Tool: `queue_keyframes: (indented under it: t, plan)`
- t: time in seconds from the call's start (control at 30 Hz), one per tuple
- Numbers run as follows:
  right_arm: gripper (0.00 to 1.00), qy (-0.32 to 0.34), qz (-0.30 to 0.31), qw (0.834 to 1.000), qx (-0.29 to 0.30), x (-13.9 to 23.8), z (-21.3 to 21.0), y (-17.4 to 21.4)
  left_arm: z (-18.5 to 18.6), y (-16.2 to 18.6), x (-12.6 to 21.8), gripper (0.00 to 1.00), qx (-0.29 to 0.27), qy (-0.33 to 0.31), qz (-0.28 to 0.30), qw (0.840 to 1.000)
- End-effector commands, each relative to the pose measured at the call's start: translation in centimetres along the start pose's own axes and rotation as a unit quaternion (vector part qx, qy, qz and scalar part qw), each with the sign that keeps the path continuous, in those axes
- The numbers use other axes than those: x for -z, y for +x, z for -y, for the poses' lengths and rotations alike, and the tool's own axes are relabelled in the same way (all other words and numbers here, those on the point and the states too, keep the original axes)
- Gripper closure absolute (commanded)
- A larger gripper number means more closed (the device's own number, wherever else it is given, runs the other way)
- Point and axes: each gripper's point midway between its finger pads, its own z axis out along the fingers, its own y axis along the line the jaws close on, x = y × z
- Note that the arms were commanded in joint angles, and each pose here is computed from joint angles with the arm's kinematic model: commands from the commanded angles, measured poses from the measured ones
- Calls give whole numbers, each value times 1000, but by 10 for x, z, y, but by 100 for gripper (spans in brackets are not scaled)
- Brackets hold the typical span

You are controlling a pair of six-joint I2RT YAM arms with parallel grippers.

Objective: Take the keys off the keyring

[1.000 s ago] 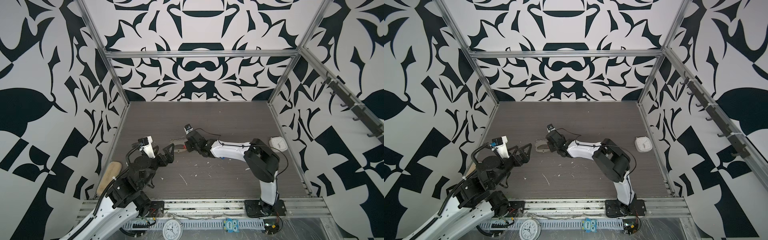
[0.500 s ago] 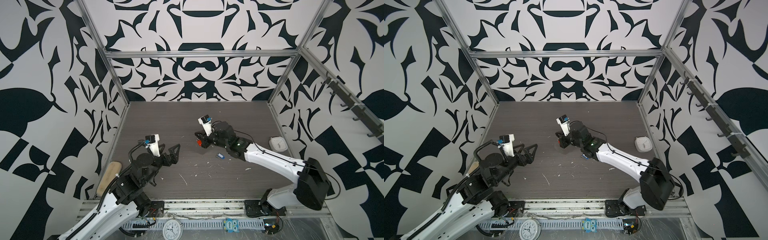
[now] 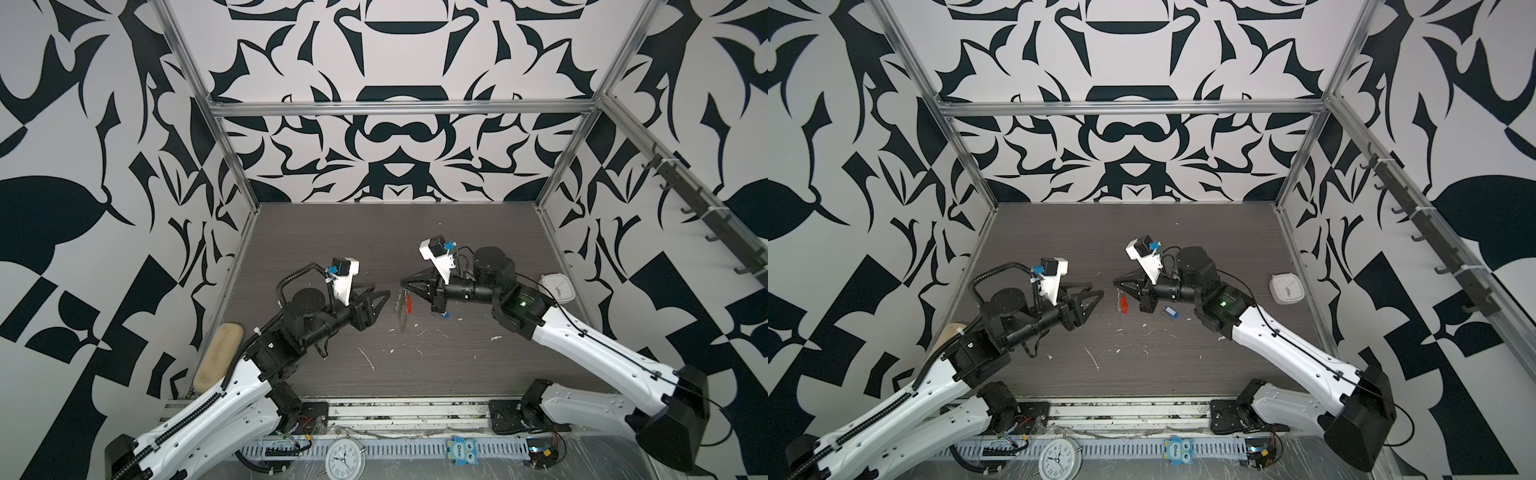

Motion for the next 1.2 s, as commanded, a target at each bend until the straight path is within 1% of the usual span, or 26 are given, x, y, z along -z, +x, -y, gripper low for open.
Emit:
queue_keyframes:
  t: [0.0,0.13,0.23,0.37,0.57,0.7,0.87,1.07,1.17]
  plan:
    - [100,-38,22,999,9,9,-20,-14,44,-30,8,46,-39,102,39,993]
    - [100,-41,44,998,3,14,-24,-23,59,-27,6,56,-39,145,22,988]
    - [100,-40,59,997,-2,16,-25,-29,66,-26,5,60,-34,170,19,985]
    - [100,-45,75,996,-10,17,-27,-35,65,-25,1,66,-30,171,21,985]
    - [100,-49,91,994,-17,19,-29,-43,66,-27,-2,73,-32,175,26,984]
    - [100,-54,98,994,-19,20,-31,-47,68,-28,-6,75,-29,182,26,983]
    - [100,-70,99,992,-22,19,-36,-50,65,-28,-10,79,-29,177,25,984]
    - [100,-86,101,991,-21,21,-42,-52,61,-32,-10,78,-33,162,34,986]
    - [100,-90,99,991,-24,20,-43,-51,65,-36,-5,77,-39,169,42,984]
